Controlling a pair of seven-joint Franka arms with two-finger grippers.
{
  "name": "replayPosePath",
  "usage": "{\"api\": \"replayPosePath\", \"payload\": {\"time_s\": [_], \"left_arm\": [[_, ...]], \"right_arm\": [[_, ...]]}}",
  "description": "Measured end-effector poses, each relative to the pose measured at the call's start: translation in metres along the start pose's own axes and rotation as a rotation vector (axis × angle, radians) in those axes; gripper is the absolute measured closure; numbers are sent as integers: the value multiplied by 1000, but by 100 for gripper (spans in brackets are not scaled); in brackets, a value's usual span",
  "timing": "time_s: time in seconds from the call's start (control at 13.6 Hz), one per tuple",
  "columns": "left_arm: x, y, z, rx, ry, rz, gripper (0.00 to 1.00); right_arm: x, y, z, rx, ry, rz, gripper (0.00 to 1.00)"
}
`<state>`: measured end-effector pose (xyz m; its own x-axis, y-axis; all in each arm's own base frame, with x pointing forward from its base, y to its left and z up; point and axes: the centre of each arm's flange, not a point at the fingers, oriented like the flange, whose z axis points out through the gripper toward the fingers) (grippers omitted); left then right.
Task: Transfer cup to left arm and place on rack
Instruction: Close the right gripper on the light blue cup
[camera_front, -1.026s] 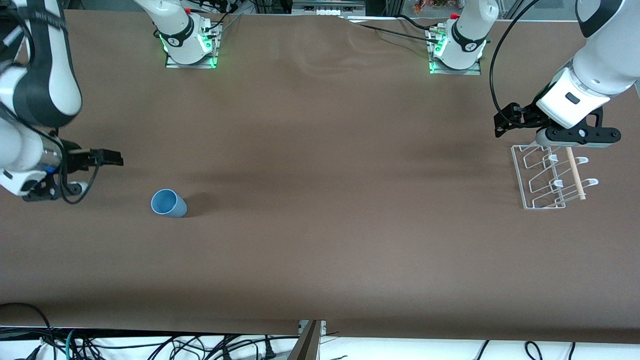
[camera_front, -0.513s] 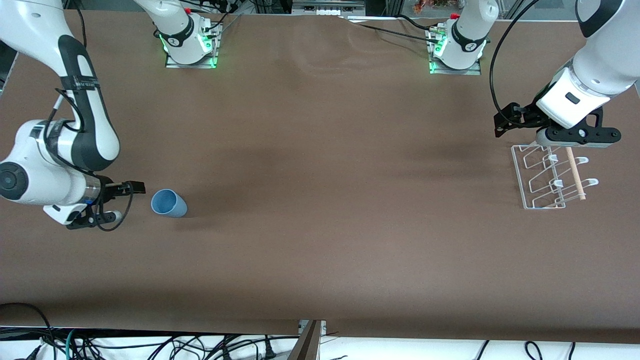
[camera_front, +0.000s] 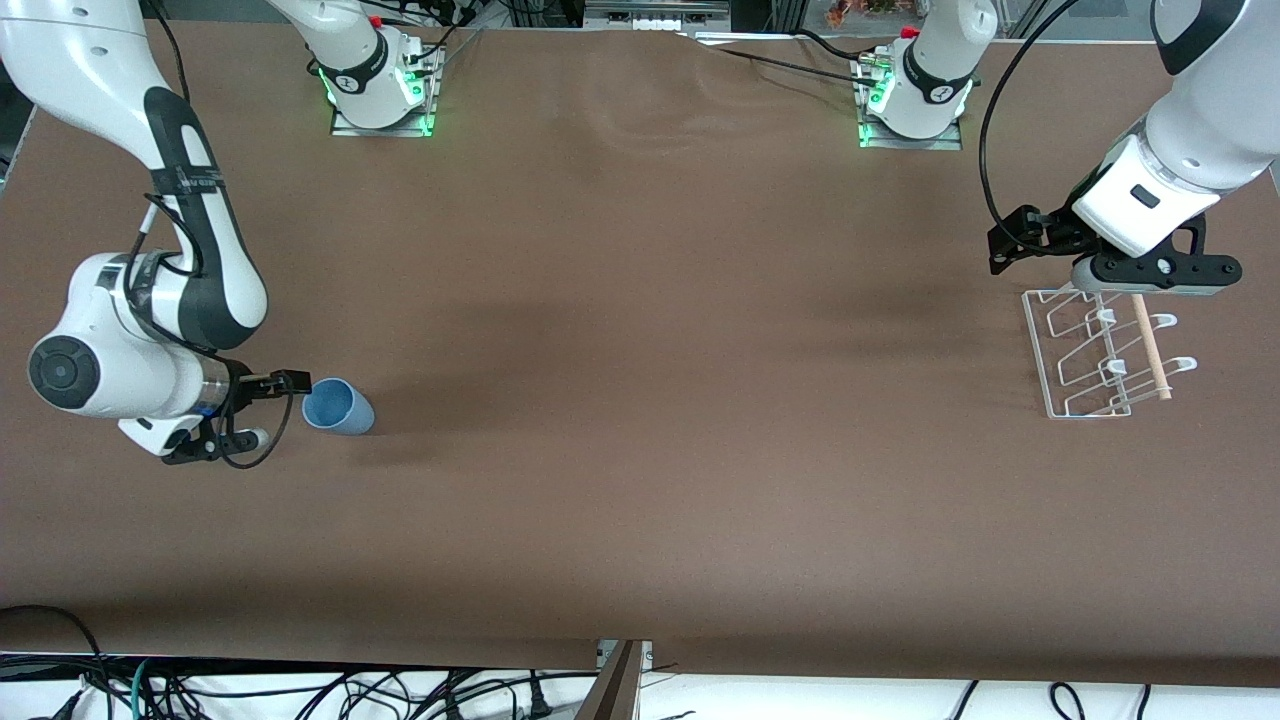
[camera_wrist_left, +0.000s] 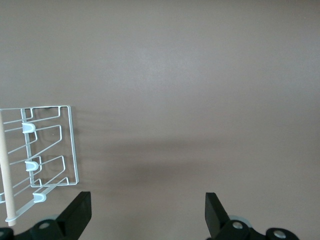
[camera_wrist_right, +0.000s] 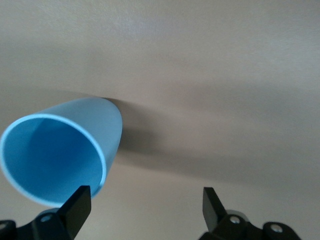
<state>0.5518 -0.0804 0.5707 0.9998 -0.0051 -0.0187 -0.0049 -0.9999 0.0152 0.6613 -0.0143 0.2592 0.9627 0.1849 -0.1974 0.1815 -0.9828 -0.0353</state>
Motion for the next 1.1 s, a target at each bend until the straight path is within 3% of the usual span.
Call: {"api": "replayPosePath", "payload": {"time_s": [0.29, 0.44, 0.59, 0.81, 1.1], "left_arm": [[0, 0, 0, 0, 0, 0, 0], [0, 0, 0, 0, 0, 0, 0], [0, 0, 0, 0, 0, 0, 0], [0, 0, 0, 0, 0, 0, 0], [0, 0, 0, 0, 0, 0, 0]], "right_arm": [[7, -13, 14, -5, -2, 48, 3], [9, -22, 16, -7, -1, 67, 17], [10, -25, 16, -8, 0, 71, 9], [10, -25, 16, -8, 1, 78, 12], [13, -40, 26, -11, -13, 131, 61]]}}
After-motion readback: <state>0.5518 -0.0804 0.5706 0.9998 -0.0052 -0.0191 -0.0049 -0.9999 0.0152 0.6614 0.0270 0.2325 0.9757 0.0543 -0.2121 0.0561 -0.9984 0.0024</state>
